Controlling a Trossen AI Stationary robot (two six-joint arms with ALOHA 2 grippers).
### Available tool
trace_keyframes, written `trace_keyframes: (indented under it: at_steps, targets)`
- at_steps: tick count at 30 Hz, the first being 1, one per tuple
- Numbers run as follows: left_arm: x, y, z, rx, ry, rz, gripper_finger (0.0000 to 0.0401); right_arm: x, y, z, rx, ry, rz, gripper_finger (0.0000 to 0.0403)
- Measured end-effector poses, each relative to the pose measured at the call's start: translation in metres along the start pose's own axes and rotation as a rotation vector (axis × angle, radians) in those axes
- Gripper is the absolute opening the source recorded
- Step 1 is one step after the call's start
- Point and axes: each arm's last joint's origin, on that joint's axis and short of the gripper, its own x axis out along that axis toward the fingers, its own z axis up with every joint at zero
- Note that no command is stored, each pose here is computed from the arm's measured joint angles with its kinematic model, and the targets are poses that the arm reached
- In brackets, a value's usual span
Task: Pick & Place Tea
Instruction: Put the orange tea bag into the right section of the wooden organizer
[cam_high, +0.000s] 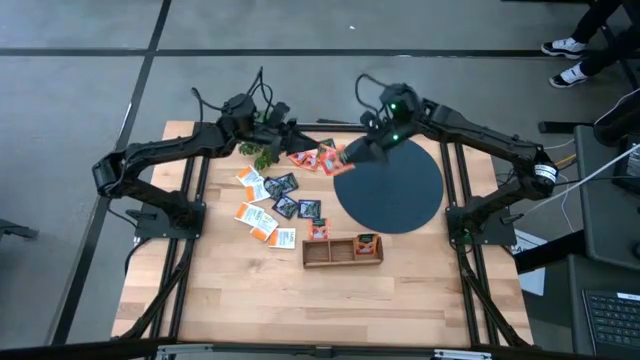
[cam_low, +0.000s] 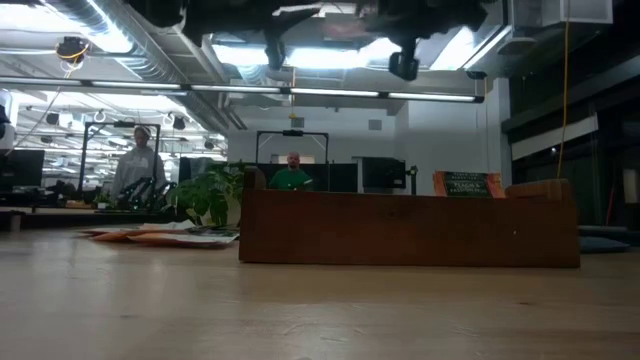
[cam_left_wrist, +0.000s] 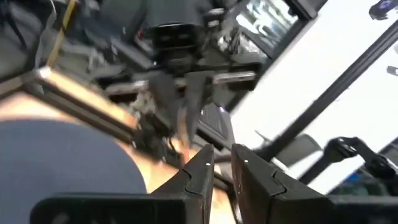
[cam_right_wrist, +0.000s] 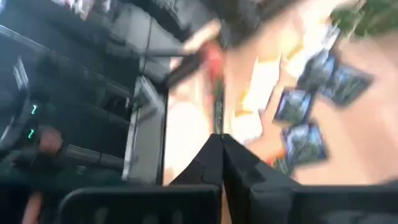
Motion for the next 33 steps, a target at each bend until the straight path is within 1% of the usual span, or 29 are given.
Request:
trace_keyframes:
  at_steps: [4,8,11,14,18,23,28,31,33]
  targets:
    - [-0.004,0.008,-0.003,-0.051,0.054,0.032,0.0052,0.001,0.022,-0.012,-0.014,0.155,-0.106,0.0003]
    - [-0.006,0.013,-0.009,-0.082,0.102,0.077,0.0047,0.002,0.047,-0.022,-0.051,0.272,-0.204,0.0003]
    - [-0.006,0.016,-0.013,-0.117,0.128,0.113,0.0043,0.005,0.062,-0.03,-0.066,0.34,-0.252,0.0002]
    - [-0.004,0.014,-0.019,-0.124,0.146,0.165,0.0038,0.01,0.075,-0.041,-0.079,0.423,-0.303,0.0002]
    - [0.0,0.0,-0.031,-0.105,0.186,0.232,0.003,0.026,0.086,-0.058,-0.05,0.563,-0.353,0.0002]
    - [0.006,-0.024,-0.051,-0.074,0.25,0.3,0.0026,0.051,0.096,-0.078,-0.034,0.713,-0.362,0.0002]
    - [0.017,-0.047,-0.071,-0.04,0.298,0.317,0.0026,0.075,0.102,-0.092,-0.054,0.803,-0.359,0.0002]
    - [0.024,-0.062,-0.083,-0.017,0.321,0.297,0.0026,0.091,0.1,-0.099,-0.059,0.855,-0.366,0.0002]
    - [0.027,-0.071,-0.091,0.0,0.336,0.309,0.0026,0.101,0.098,-0.104,-0.064,0.887,-0.371,0.0002]
